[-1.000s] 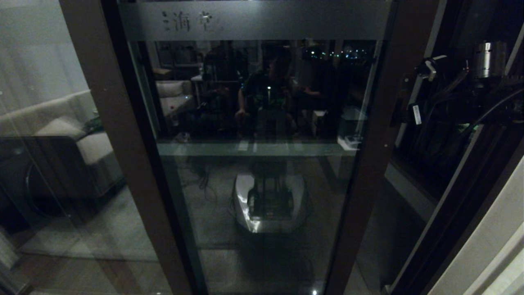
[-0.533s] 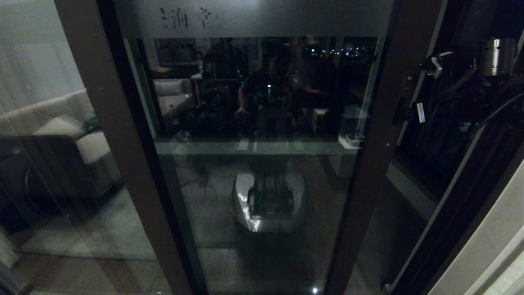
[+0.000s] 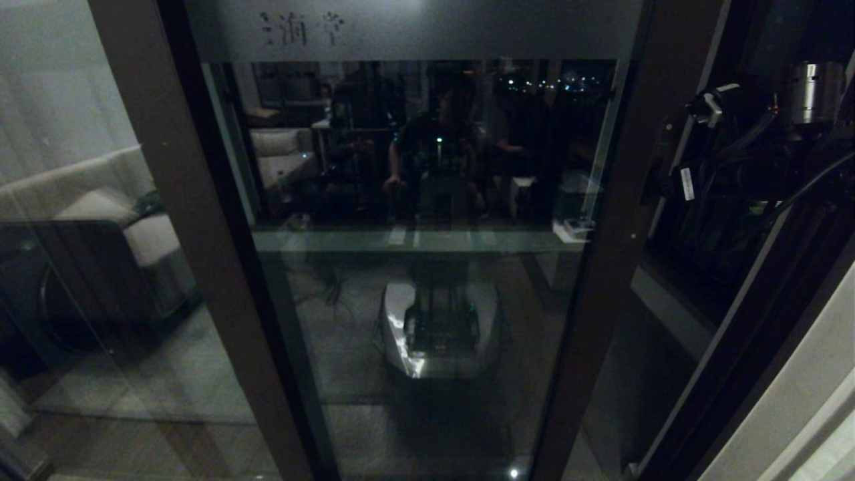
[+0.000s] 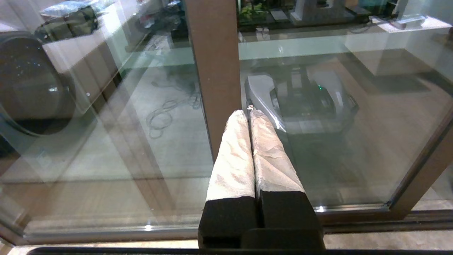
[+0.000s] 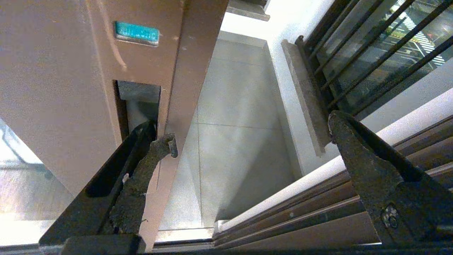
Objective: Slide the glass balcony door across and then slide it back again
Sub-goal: Close the slid door
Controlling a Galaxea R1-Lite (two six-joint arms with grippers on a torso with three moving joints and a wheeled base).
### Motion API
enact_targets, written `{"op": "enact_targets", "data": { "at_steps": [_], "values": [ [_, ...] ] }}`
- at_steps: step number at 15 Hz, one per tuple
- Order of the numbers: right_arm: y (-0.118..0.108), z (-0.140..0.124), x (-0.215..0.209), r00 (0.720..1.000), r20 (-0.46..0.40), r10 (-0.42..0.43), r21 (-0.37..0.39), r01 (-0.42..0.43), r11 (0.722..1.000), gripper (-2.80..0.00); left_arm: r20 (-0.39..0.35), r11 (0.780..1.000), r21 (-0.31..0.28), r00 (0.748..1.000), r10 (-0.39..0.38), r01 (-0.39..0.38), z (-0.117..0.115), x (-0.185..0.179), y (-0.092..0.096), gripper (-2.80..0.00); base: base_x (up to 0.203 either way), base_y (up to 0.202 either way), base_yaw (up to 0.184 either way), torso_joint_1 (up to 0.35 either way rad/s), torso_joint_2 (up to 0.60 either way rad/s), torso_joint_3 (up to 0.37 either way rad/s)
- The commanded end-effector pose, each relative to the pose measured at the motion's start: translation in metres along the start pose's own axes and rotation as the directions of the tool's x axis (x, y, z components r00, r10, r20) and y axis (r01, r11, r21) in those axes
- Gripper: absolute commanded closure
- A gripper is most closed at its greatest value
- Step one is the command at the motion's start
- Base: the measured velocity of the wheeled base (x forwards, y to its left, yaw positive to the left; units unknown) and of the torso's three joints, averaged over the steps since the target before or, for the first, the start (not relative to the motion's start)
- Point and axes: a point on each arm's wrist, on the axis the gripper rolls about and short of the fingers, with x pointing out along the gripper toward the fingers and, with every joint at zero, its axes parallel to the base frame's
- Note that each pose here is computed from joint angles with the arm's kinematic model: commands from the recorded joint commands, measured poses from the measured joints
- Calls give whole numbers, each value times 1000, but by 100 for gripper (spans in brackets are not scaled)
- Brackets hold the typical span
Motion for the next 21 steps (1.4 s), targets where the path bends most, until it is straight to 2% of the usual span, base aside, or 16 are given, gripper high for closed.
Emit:
{"op": "enact_targets", "data": {
  "at_steps": [1,21],
  "values": [
    [0,-2,2,1000,-9,0,-4,0,1000,-280,-1,1000,1,1000,0,0,0,0,0,0,0,0,0,0,0,0],
    [-17,-9,8,999,-30,-42,6,42,999,-280,-1,1000,1,1000,0,0,0,0,0,0,0,0,0,0,0,0]
  ]
}}
